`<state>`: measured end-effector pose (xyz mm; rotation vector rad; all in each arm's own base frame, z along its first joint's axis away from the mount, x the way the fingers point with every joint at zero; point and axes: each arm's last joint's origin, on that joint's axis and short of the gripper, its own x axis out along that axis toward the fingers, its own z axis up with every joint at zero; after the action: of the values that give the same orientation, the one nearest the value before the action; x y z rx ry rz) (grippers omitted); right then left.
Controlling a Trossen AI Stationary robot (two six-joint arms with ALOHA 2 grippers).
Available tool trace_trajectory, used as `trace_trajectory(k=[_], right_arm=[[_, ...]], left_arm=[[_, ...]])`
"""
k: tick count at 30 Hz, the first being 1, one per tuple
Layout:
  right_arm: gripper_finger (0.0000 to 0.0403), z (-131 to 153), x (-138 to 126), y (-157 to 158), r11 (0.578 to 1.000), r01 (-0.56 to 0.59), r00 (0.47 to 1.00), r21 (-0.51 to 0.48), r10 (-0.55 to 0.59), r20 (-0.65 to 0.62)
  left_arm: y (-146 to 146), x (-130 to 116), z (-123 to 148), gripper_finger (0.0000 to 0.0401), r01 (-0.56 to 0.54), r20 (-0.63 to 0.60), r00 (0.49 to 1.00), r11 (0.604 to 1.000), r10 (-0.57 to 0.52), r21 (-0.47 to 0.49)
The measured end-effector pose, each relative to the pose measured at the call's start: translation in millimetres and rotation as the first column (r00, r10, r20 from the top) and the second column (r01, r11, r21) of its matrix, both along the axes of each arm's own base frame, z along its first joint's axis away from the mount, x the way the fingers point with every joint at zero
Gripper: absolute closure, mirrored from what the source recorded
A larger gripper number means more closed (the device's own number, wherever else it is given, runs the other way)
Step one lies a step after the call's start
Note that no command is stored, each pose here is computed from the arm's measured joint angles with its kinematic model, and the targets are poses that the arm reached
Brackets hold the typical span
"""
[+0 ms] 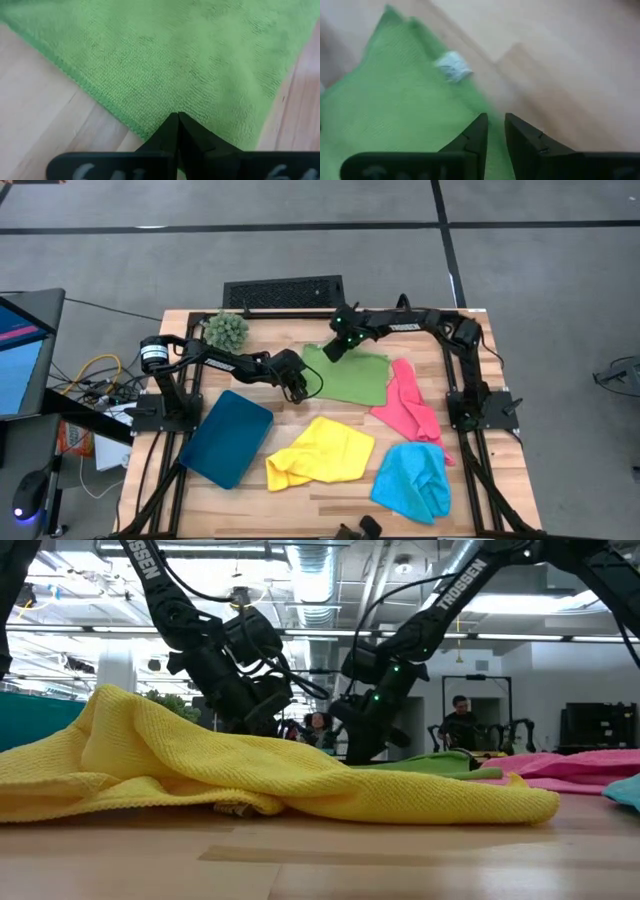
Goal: Fold microfiber towels
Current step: Fold the green microfiber towel
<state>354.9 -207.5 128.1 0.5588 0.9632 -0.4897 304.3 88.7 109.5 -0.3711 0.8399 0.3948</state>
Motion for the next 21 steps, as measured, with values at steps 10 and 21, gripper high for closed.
trace_trajectory(k=[10,21], right_arm=[[0.0324,52.2,-19.8,-16.0,0.998,0.044,0.997,-0.054,-0.04,0.072],[0.0324,120.2,-87.4,29.6,0.994,-0.05,0.998,-0.096,0.053,0.029]], left_arm=[[0.2,0.3,0.2,0.0401,-0.028,0.007,1.0,0.999,0.028,-0.02],[7.7,7.4,26.2,0.0347,-0.088,0.091,0.991,0.995,0.093,-0.056]])
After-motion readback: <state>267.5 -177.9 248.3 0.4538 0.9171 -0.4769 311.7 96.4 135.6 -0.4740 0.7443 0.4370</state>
